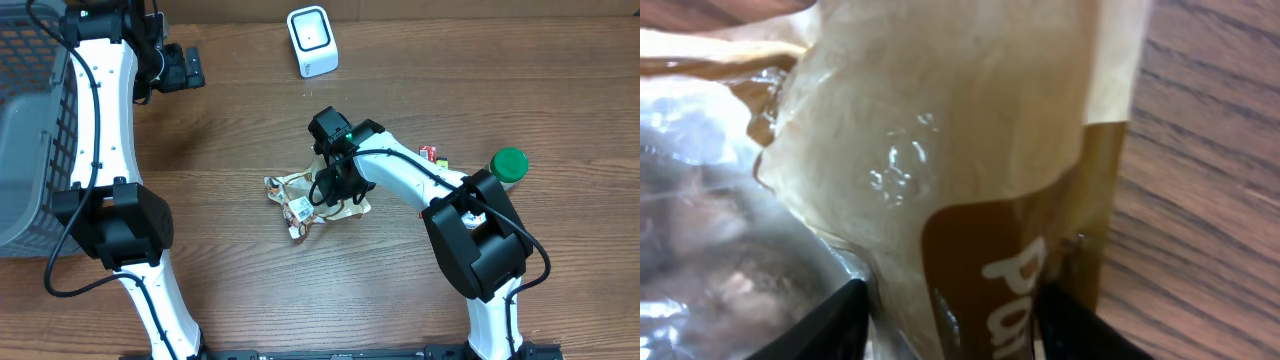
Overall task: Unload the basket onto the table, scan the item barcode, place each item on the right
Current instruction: 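Lower the right gripper onto the PanTree bag's top edge, then close the right gripper on the PanTree bag's top edge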
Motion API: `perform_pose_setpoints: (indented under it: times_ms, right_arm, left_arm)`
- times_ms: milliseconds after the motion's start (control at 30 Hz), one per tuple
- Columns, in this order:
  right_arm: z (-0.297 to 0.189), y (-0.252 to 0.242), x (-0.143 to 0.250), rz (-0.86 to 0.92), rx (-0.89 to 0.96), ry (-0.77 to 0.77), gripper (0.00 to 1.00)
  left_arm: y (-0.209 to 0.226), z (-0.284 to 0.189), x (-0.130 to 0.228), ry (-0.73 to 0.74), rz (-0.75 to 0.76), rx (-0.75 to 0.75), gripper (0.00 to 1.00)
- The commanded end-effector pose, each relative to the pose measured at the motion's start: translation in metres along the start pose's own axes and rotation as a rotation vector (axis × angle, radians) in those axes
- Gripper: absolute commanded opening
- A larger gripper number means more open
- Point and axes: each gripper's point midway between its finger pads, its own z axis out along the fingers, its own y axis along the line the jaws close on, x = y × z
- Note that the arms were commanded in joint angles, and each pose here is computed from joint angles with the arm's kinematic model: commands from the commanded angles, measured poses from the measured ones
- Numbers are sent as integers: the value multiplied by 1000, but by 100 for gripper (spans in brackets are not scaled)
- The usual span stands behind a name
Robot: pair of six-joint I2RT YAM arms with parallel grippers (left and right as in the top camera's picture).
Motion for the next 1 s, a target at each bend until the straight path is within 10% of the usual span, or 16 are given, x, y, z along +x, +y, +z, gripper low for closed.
perform_pose_setpoints:
  times_ms: [0,67,967]
  right_arm:
    - [31,-6,28,3,24,109,33]
    - [30,-6,28,3,24,110,4]
    - [-133,43,-18,-46,-234,-271,4]
  left_arm:
    - [0,-2,0,-5,15,-5,100]
    - [0,-2,0,-5,15,-6,100]
    - [-1,-2,0,-5,17,-5,100]
